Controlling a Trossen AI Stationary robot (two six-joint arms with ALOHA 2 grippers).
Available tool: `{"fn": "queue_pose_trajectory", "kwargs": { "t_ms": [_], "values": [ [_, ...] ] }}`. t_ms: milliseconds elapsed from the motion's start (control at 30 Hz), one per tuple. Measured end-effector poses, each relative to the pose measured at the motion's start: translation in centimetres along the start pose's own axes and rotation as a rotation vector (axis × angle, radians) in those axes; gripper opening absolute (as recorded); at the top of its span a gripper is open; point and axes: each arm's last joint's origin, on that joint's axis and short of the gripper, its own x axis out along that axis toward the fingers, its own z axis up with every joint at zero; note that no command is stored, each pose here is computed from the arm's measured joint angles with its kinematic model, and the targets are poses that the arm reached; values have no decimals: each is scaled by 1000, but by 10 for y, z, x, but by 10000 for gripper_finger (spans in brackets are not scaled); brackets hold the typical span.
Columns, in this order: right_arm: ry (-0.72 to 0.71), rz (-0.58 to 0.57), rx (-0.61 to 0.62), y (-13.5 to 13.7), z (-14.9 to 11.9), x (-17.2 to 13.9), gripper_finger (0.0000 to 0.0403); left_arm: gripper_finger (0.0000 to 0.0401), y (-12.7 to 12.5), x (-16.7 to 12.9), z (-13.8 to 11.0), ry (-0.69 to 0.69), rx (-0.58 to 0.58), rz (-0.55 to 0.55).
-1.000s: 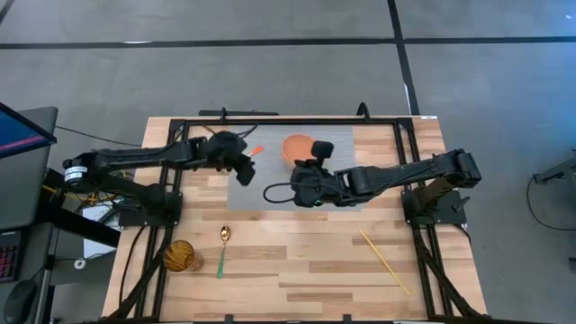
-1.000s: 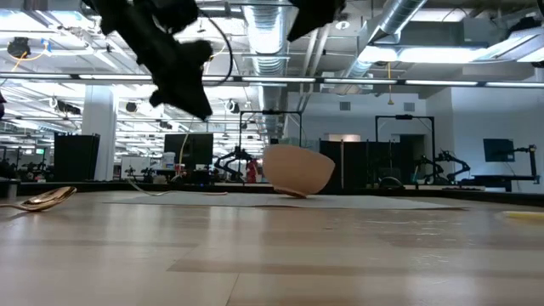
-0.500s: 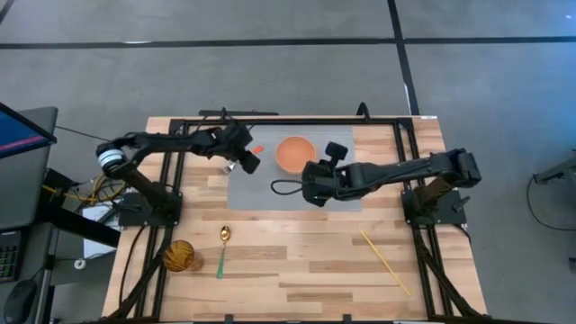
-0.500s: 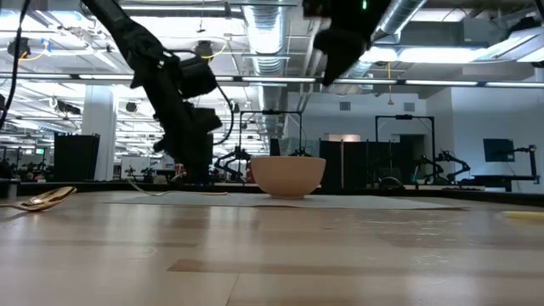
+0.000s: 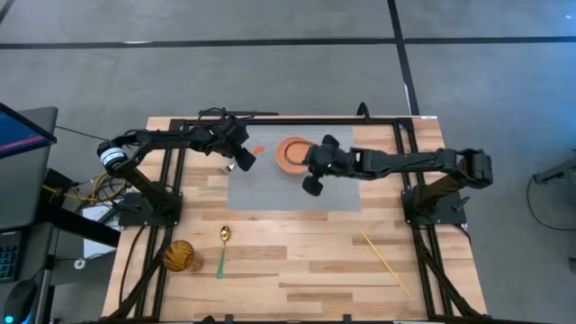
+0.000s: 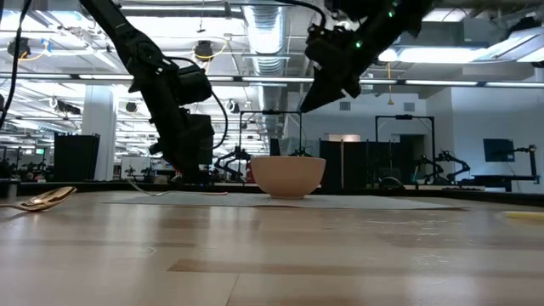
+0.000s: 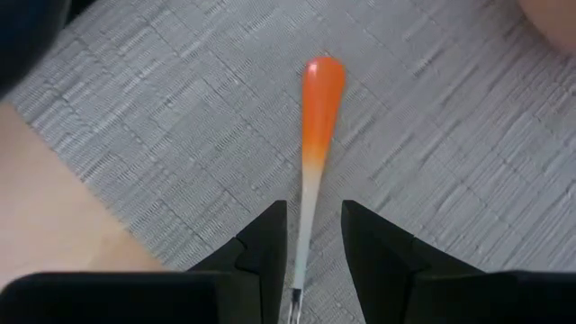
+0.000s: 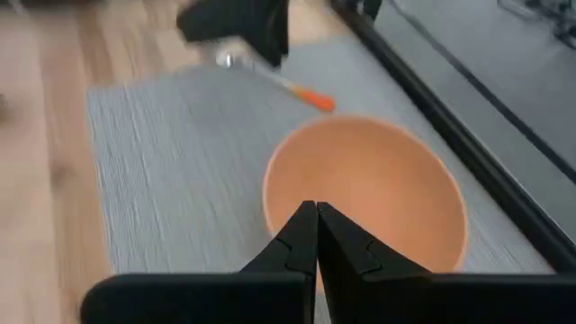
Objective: Pick & Place Utensil
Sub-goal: Put the orange fork into the brown bowl
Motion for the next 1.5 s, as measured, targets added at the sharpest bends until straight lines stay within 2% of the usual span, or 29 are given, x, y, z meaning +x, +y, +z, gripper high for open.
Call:
{"fn": "queue_pose_trajectory", "kwargs": {
  "t_ms": [133, 433, 533, 700, 833, 1000, 1200, 1433, 1500],
  "values": [
    [-106, 65, 10, -9, -12, 14, 0, 108, 1, 6, -15, 48, 5, -10],
    [-106, 65, 22, -23, -15, 26, 0, 105, 5, 14, -32, 36, -4, -5],
    [-103, 66, 21, -23, -15, 27, 0, 84, 4, 16, -35, 15, -2, -3],
    [-105, 74, 18, -21, -15, 26, 0, 14, 5, 18, -36, -26, -4, -5],
    [-134, 74, 18, -21, -12, 26, 0, 14, 4, 15, -36, -36, -10, -8],
    [-245, 91, 39, -18, -3, 27, 0, 11, -6, -10, -27, -143, -14, -45],
    [-240, 115, 14, -8, -6, 34, 0, 11, -36, -63, -22, -353, 43, -132],
    [-268, 122, 13, -5, -4, 50, 0, 11, -82, -101, -36, -540, 271, -7],
    [-256, 121, 12, -4, -2, 53, 0, 11, -94, -106, -38, -603, 283, 20]
  ]
}}
